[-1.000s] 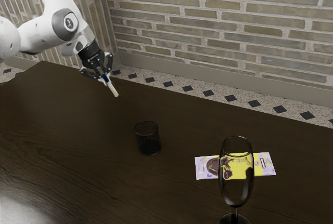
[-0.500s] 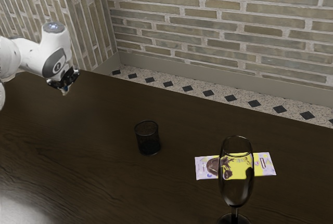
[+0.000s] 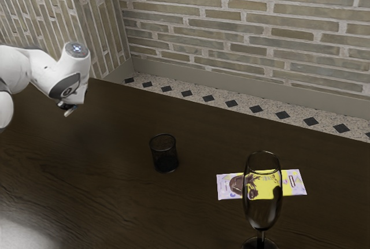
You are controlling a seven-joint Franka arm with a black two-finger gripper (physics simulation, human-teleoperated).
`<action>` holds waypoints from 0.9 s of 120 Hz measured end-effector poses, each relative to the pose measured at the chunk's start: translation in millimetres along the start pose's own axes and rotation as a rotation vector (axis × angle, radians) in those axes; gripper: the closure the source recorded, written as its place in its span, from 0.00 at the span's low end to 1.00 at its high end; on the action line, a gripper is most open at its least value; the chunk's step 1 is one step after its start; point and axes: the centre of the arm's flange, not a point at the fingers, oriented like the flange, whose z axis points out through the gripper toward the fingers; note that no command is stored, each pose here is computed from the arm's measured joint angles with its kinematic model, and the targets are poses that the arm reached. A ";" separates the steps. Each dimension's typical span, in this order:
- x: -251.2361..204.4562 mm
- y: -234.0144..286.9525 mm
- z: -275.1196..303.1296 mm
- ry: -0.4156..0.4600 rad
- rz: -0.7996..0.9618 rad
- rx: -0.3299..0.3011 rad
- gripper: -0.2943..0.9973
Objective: Take the marker out of the pen holder and place it to the left of the pen holder.
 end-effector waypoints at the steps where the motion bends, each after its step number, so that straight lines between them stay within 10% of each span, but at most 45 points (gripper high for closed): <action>1: 0.1 0.2 0.3 0.000 -0.006 -0.001 0.79; 30: -3.1 2.0 -6.8 -0.007 -0.166 -0.016 0.43; 54: 30.7 0.5 -306.3 0.325 -0.407 0.090 0.31; 74: 119.8 4.8 -401.0 0.447 -0.343 -0.035 0.26; 108: 46.9 37.0 -389.1 0.455 -0.631 -0.320 0.24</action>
